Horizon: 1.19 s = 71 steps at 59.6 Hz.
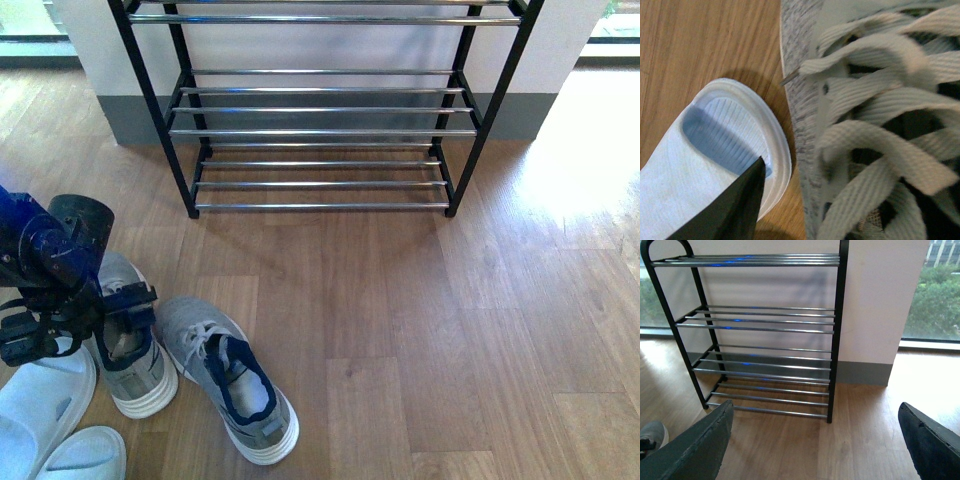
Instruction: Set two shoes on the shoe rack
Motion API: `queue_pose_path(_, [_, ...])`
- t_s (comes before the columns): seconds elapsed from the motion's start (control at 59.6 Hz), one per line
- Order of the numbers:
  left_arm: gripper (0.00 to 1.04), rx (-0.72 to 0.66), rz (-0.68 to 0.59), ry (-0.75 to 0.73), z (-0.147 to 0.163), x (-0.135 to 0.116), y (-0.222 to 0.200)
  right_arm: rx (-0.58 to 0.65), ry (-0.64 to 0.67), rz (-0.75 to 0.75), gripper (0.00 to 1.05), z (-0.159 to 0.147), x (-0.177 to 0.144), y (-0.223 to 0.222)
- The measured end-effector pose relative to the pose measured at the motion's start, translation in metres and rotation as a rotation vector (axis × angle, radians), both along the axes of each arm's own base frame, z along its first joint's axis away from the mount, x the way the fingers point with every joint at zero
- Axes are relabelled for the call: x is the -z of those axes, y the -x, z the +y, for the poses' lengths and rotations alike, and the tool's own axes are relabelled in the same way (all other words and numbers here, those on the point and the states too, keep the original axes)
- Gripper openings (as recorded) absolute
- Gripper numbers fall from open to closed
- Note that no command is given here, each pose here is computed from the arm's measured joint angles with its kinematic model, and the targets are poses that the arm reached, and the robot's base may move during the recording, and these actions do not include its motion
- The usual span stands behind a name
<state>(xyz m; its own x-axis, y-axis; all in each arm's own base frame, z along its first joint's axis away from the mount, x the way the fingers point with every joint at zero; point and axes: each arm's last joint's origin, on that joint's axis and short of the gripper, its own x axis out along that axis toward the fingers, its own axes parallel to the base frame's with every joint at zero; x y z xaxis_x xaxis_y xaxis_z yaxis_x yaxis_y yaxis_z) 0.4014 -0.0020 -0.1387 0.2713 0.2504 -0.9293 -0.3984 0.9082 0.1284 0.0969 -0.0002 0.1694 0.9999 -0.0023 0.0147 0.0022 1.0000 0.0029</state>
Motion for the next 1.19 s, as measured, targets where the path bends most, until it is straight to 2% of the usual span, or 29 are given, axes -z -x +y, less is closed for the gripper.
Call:
queue_pose_path(0.05, [0.54, 0.013, -0.005, -0.005, -0.001, 0.000, -0.001, 0.000, 0.000, 0.000, 0.95, 0.000, 0.000, 0.000])
queue_pose_path(0.235, [0.15, 0.035, -0.006, -0.015, -0.003, 0.000, -0.001, 0.000, 0.000, 0.000, 0.95, 0.000, 0.000, 0.000])
queue_pose_path(0.336, [0.01, 0.031, -0.006, -0.024, -0.002, 0.000, -0.001, 0.000, 0.000, 0.000, 0.95, 0.000, 0.000, 0.000])
queue_pose_path(0.537, [0.02, 0.030, -0.012, -0.026, -0.001, -0.004, 0.002, 0.000, 0.000, 0.000, 0.95, 0.000, 0.000, 0.000])
queue_pose_path(0.705, [0.02, 0.023, -0.055, 0.005, -0.001, -0.032, 0.012, 0.000, 0.000, 0.000, 0.95, 0.000, 0.000, 0.000])
queue_pose_path(0.823, [0.02, 0.018, -0.133, -0.008, 0.001, -0.067, 0.021, 0.000, 0.000, 0.000, 0.95, 0.000, 0.000, 0.000])
queue_pose_path(1.007, [0.02, 0.037, -0.344, -0.122, 0.012, -0.146, 0.041, 0.000, 0.000, 0.000, 0.95, 0.000, 0.000, 0.000])
queue_pose_path(1.041, [0.02, 0.045, -0.390, -0.159, 0.015, -0.165, 0.050, 0.000, 0.000, 0.000, 0.95, 0.000, 0.000, 0.000])
queue_pose_path(1.192, [0.02, 0.056, -0.503, -0.253, 0.020, -0.216, 0.094, 0.000, 0.000, 0.000, 0.95, 0.000, 0.000, 0.000])
